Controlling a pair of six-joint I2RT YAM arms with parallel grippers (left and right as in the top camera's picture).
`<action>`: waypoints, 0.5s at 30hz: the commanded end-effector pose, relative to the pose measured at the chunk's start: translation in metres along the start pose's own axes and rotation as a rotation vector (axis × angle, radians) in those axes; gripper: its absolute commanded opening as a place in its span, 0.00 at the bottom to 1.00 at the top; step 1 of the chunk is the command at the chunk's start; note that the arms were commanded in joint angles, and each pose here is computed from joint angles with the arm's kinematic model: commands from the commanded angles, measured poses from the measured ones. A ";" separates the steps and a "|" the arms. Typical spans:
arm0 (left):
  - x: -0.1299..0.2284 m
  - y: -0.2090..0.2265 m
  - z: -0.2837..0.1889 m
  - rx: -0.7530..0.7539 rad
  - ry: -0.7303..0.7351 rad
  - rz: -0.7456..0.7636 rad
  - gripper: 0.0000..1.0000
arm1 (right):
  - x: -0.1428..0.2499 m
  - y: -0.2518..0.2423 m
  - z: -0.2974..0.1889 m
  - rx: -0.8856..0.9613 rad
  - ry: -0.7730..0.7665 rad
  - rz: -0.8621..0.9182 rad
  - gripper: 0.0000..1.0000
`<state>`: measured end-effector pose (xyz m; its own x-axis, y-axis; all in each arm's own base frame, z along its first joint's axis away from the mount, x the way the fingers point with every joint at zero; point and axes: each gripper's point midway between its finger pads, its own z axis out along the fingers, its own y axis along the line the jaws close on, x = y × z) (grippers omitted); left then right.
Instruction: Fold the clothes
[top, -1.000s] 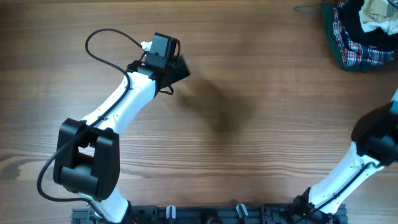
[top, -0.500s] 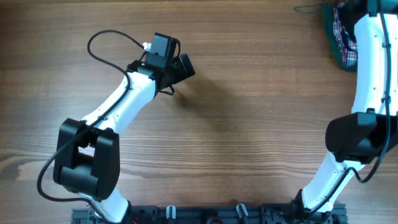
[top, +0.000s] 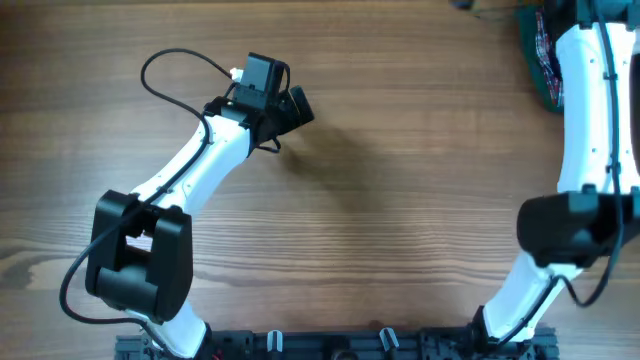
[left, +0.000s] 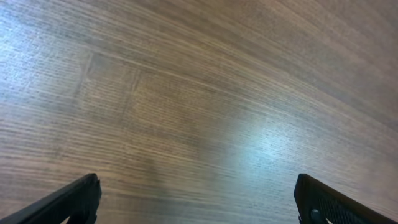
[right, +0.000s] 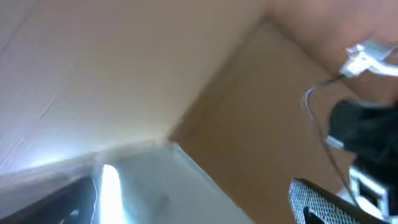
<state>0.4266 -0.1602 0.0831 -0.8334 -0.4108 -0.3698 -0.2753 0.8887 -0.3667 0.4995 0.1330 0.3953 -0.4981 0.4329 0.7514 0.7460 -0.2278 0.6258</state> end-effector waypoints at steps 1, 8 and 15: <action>-0.005 -0.006 -0.006 0.017 -0.014 0.004 1.00 | 0.030 -0.021 -0.029 -0.047 -0.323 0.011 1.00; -0.005 -0.006 -0.006 0.017 -0.014 0.004 1.00 | 0.037 -0.117 -0.107 0.089 -0.872 0.112 1.00; -0.005 -0.006 -0.006 0.017 -0.014 0.004 1.00 | 0.072 -0.133 -0.160 0.299 -1.107 -0.540 1.00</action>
<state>0.4269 -0.1603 0.0834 -0.8330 -0.4109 -0.3705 -0.2749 0.8885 -0.3673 0.3019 0.0981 0.3801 -0.1861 0.9740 0.1291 0.8070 0.0766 0.5855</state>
